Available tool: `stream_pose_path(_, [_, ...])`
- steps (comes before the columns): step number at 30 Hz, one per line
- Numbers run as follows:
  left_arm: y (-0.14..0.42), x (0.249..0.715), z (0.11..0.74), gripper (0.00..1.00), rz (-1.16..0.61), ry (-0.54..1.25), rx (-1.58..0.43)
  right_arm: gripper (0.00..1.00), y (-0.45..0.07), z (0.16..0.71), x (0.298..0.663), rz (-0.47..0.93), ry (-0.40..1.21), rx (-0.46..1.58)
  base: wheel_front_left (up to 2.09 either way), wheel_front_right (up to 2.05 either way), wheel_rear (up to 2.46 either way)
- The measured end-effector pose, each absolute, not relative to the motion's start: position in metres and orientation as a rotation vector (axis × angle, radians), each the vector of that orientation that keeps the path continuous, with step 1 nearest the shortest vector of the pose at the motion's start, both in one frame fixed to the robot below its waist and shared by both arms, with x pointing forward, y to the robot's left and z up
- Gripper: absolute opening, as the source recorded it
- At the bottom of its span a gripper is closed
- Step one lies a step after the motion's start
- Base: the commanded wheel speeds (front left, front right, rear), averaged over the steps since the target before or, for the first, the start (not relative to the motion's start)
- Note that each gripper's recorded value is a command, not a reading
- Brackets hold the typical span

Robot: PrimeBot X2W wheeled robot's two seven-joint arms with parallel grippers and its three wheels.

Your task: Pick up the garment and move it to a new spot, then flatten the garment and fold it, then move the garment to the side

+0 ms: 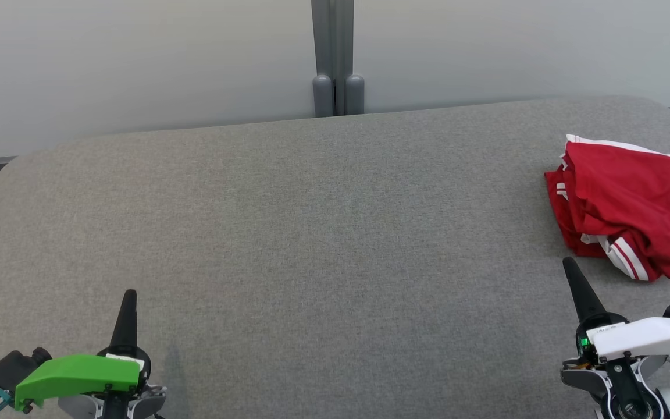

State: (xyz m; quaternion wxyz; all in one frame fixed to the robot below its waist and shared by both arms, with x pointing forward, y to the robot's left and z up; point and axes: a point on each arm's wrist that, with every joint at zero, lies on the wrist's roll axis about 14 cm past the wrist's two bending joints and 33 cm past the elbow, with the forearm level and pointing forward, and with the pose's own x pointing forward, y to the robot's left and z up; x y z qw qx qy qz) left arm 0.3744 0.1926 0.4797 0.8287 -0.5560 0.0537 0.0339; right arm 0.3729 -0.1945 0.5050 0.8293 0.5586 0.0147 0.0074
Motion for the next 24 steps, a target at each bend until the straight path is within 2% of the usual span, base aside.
stream_pose_path(24, [0.196, 0.382, 0.492, 0.0, 0.045, 0.065, -1.392, 0.0, -0.198, 0.505, 0.381, 0.002, 0.019, 1.394, 0.0, 0.0, 0.0])
